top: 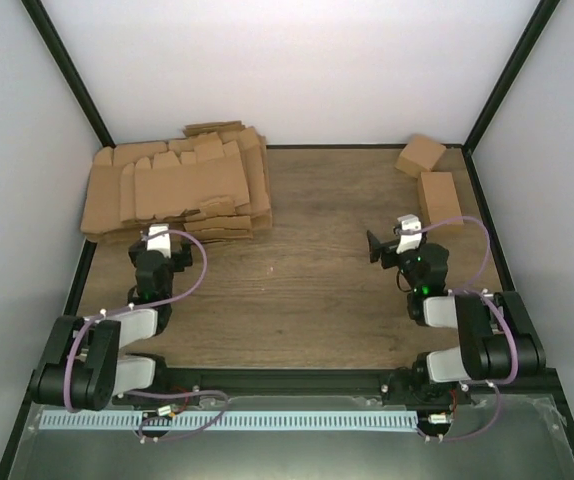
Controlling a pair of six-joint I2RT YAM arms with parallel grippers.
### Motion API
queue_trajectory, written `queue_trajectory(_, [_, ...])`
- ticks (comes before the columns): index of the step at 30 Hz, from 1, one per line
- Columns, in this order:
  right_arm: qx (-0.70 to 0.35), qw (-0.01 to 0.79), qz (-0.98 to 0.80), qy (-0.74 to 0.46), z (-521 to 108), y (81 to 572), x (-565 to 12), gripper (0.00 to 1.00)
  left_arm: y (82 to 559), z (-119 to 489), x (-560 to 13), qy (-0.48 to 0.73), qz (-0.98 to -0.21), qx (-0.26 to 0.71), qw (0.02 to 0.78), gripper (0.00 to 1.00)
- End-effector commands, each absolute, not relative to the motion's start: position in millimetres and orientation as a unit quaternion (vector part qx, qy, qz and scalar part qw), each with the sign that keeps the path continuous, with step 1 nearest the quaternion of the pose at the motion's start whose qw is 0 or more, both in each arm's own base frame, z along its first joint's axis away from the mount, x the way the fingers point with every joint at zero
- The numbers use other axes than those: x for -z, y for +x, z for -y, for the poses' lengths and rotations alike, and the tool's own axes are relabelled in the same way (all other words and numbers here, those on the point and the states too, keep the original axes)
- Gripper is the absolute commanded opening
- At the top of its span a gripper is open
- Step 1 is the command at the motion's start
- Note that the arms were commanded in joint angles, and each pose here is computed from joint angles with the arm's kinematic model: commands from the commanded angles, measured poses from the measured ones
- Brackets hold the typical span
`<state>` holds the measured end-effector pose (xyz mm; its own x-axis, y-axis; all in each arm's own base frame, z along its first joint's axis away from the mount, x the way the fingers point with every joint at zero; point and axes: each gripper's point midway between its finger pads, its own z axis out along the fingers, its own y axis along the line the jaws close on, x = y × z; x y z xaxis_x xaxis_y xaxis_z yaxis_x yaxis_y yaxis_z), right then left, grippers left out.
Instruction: Fold the paper box
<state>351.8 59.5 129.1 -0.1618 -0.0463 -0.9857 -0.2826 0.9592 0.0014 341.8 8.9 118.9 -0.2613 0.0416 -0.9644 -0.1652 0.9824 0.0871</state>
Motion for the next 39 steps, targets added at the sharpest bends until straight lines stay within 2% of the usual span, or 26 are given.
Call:
queue_trajectory(1, [-0.103,0.670,-0.709,-0.192,-79,368,-154,1.00,360,2,-156,-0.015,-0.741,-0.057,0.669,1.00])
queue_trajectory(6, [-0.125,0.657,-0.728,-0.151,-58,378,-145,1.00,372,4,-154,-0.001,-0.745,-0.059,0.664,1.00])
queue_trajectory(10, [-0.116,0.679,-0.714,-0.126,-45,371,-149,1.00,382,9,-151,0.013,-0.746,-0.053,0.663,1.00])
queue_trajectory(16, [-0.105,0.682,-0.715,-0.115,-44,370,-146,1.00,394,-8,-132,-0.018,-0.756,-0.030,0.654,1.00])
queue_trajectory(39, [-0.106,0.681,-0.715,-0.114,-44,371,-146,1.00,390,-15,-130,-0.034,-0.753,-0.029,0.657,1.00])
